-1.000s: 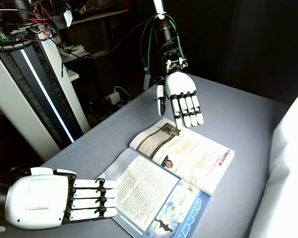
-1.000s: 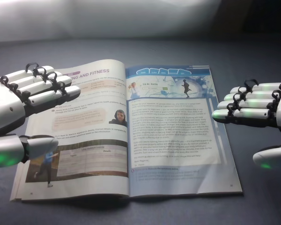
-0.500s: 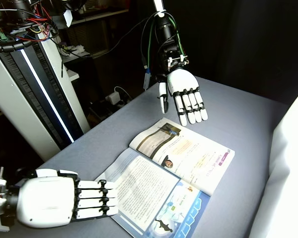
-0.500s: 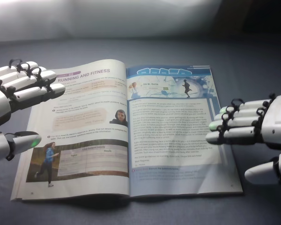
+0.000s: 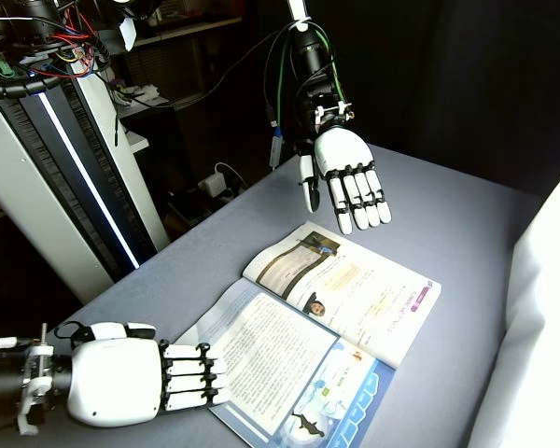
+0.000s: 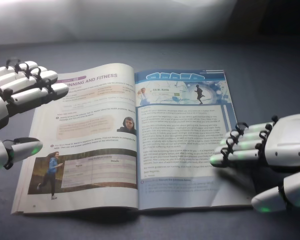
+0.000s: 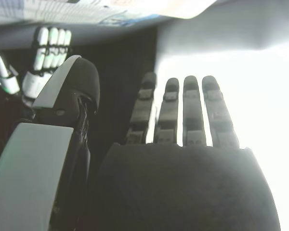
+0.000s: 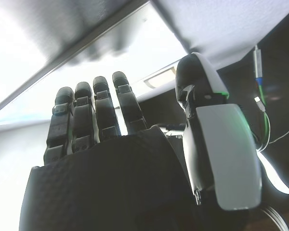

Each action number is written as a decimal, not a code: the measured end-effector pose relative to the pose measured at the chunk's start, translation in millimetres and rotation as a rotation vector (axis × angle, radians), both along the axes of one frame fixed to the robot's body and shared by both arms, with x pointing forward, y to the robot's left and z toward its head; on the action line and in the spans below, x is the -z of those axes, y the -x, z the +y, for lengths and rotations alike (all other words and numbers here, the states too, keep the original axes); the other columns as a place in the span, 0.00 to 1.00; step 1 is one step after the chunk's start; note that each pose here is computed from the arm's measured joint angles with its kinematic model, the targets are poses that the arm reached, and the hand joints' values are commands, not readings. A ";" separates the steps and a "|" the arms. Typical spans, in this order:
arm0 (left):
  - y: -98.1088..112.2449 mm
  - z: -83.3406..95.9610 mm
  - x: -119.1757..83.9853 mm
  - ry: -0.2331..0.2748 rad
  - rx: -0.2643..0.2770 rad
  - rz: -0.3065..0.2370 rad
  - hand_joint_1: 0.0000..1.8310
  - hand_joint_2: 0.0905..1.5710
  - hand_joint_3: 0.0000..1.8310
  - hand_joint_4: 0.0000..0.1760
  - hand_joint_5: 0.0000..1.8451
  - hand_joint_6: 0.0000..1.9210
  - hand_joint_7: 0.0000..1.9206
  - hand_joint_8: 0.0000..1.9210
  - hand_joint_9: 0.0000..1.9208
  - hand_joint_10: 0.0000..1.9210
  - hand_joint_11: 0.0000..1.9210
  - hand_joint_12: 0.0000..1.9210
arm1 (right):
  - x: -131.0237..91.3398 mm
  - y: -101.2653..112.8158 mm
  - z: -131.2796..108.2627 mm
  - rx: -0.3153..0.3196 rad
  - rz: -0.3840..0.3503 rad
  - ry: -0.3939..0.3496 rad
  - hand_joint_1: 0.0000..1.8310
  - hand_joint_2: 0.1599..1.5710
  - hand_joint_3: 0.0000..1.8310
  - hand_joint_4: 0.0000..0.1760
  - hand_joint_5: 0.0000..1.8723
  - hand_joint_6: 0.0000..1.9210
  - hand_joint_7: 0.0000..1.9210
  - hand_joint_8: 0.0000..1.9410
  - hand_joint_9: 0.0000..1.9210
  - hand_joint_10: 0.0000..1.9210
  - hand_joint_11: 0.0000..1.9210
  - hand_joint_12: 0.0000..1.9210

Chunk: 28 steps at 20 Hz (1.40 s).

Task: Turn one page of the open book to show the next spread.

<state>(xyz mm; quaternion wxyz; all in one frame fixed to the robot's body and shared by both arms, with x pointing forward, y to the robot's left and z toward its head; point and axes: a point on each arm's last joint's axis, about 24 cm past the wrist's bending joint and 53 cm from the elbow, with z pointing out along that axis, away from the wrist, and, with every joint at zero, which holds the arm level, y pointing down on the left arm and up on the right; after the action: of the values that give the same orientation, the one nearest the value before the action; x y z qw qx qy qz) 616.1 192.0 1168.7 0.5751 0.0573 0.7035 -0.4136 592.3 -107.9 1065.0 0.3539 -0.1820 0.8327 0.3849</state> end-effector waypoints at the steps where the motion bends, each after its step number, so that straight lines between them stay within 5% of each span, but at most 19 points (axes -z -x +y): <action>1: 0.0 0.5 0.3 -0.001 -0.001 0.001 0.16 0.90 0.00 0.14 0.05 0.00 0.00 0.00 0.00 0.00 0.00 0.00 | 3.5 0.1 -0.3 -0.004 0.003 0.005 0.00 0.79 0.00 0.00 0.00 0.00 0.00 0.00 0.00 0.00 0.00 0.00; 12: 5.8 10.6 11.9 -0.006 -0.028 0.030 0.14 0.90 0.00 0.25 0.03 0.00 0.00 0.00 0.00 0.00 0.00 0.00 | 3.7 -13.6 33.8 -0.014 0.007 -0.112 0.00 0.78 0.00 0.00 0.00 0.00 0.00 0.00 0.00 0.00 0.00 0.00; 18: 7.0 15.2 20.1 -0.013 -0.042 0.053 0.09 0.93 0.01 0.27 0.03 0.00 0.00 0.00 0.00 0.00 0.00 0.00 | -5.9 -16.5 81.6 -0.045 -0.001 -0.262 0.00 0.77 0.00 0.00 0.00 0.00 0.00 0.00 0.00 0.00 0.00 0.00; 20: 8.0 16.3 24.0 -0.018 -0.043 0.063 0.11 0.95 0.01 0.03 0.05 0.01 0.00 0.00 0.00 0.00 0.00 0.00 | -17.6 -16.8 98.0 -0.067 -0.014 -0.319 0.00 0.75 0.00 0.00 0.00 0.00 0.00 0.00 0.00 0.00 0.00 0.00; 27: 6.6 14.4 38.2 -0.006 -0.049 0.096 0.00 0.97 0.00 0.00 0.00 0.00 0.00 0.00 0.00 0.00 0.00 0.00 | -79.6 -17.3 166.3 -0.195 -0.130 -0.496 0.00 0.75 0.00 0.00 0.00 0.00 0.00 0.00 0.00 0.00 0.00 0.00; 28: 6.7 14.0 39.0 -0.006 -0.047 0.099 0.00 0.95 0.00 0.73 0.00 0.00 0.00 0.00 0.00 0.00 0.00 0.00 | -92.6 -14.6 178.3 -0.224 -0.152 -0.524 0.00 0.74 0.00 0.00 0.00 0.00 0.00 0.00 0.00 0.00 0.00 0.00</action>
<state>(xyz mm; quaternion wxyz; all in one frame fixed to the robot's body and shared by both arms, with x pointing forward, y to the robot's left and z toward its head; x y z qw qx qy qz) 609.4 205.9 1129.7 0.5489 0.0219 0.7334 -0.4005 606.9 70.4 1157.6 0.4058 -0.2034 0.6507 0.6087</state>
